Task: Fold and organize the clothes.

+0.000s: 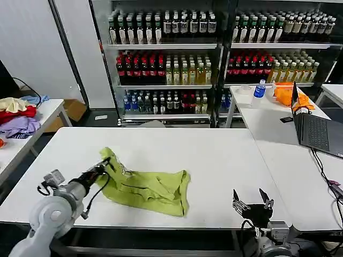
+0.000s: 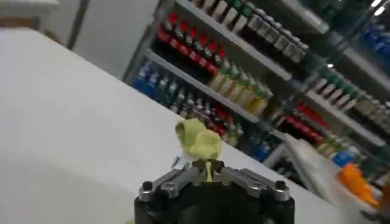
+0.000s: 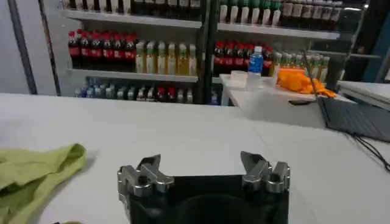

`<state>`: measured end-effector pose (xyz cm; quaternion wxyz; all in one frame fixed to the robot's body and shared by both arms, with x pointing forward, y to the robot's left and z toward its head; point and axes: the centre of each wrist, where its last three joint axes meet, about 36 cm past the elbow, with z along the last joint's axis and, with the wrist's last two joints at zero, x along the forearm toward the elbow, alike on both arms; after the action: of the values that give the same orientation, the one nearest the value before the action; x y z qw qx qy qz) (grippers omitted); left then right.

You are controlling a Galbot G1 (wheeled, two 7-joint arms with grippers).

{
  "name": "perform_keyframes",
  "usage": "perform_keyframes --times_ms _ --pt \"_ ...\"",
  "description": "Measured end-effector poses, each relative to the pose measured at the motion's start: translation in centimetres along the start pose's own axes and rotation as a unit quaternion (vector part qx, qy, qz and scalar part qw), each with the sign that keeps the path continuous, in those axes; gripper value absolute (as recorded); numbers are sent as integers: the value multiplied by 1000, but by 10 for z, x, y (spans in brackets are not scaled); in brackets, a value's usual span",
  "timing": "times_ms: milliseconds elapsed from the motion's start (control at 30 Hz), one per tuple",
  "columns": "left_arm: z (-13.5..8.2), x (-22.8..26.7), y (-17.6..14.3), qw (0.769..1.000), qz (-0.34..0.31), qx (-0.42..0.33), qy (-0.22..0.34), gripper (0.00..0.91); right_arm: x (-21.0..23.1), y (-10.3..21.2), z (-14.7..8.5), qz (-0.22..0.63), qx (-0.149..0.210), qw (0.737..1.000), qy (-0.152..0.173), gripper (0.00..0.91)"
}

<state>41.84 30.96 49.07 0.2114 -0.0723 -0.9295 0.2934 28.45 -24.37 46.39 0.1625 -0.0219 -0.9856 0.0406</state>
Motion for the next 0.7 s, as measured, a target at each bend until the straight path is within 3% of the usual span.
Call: perform_keyframes --times_ms 567,600,633,667,700 --pt "83 -31 -54 991 82 55 87 30 -2 -2 0 0 2 1000 -2 907" --pt "88 -33 -57 991 85 53 91 171 -2 -3 0 1 2 1000 -2 907" --pt "91 -34 -59 990 88 51 95 413 -3 -3 -1 1 2 1000 -3 907" --pt "95 -36 -61 990 89 48 99 907 -3 -3 -1 1 2 1000 -3 907" --pt "99 -37 -63 989 90 45 104 907 -3 -3 -1 1 2 1000 -3 907"
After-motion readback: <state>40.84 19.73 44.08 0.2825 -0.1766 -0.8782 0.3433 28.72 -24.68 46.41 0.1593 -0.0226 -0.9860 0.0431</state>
